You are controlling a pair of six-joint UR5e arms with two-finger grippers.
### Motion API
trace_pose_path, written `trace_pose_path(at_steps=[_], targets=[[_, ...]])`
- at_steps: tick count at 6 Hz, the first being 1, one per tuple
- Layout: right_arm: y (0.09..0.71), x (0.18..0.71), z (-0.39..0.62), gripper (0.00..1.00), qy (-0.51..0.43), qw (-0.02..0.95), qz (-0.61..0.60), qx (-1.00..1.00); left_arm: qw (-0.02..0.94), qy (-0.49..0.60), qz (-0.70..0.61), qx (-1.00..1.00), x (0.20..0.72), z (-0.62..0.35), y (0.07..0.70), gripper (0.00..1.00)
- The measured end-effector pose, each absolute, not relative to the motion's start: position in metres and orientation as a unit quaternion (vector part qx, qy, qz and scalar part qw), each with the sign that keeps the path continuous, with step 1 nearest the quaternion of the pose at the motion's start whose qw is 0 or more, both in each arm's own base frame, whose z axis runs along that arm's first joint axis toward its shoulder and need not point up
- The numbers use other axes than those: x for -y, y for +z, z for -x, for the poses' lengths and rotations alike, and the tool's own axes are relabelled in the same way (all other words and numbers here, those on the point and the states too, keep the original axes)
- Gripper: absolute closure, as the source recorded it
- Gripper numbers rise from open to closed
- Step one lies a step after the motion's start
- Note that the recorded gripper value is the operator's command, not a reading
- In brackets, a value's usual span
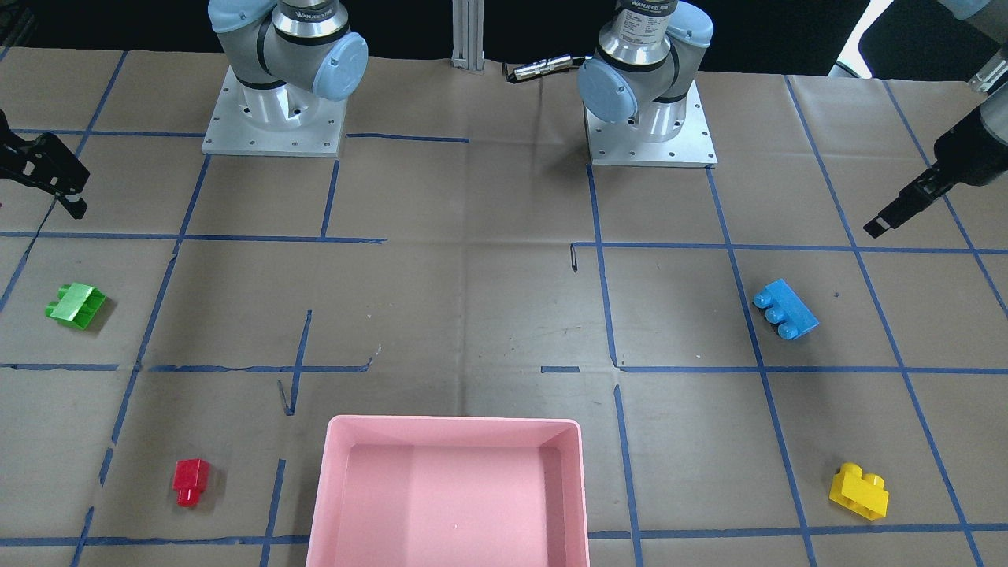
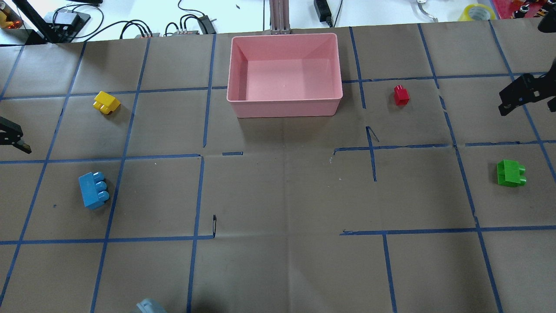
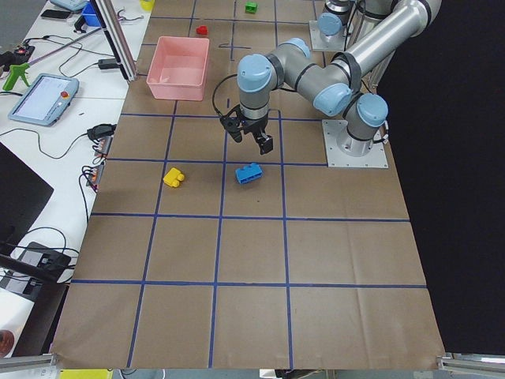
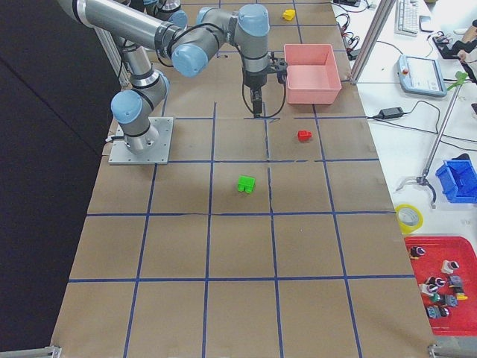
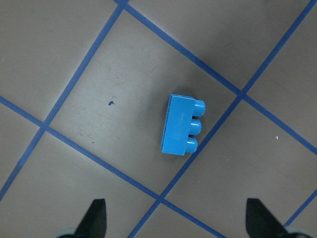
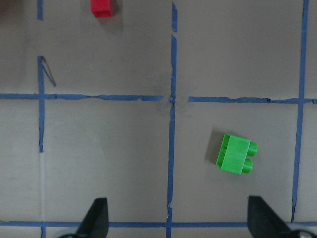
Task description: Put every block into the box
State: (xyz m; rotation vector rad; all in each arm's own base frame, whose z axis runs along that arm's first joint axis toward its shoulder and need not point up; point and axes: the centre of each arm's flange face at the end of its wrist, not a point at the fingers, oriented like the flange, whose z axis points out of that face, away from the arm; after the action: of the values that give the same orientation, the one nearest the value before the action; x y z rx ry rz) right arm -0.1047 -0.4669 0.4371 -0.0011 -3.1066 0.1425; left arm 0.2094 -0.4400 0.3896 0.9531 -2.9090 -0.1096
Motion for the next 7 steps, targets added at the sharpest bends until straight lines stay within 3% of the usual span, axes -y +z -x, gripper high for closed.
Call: trace_pose_path(at_steps=[4, 7], targets=[[0.344, 0.461, 0.17, 0.01, 0.011, -0.005, 0.121, 0.993, 0.025, -0.004, -0.299, 0.954, 0.444, -0.195, 0.294, 0.01], [0.294, 0.481, 0.195, 0.04, 0.018, -0.001, 0.146, 0.989, 0.014, 0.02, -0.28, 0.96, 0.482, -0.179, 0.231, 0.01]])
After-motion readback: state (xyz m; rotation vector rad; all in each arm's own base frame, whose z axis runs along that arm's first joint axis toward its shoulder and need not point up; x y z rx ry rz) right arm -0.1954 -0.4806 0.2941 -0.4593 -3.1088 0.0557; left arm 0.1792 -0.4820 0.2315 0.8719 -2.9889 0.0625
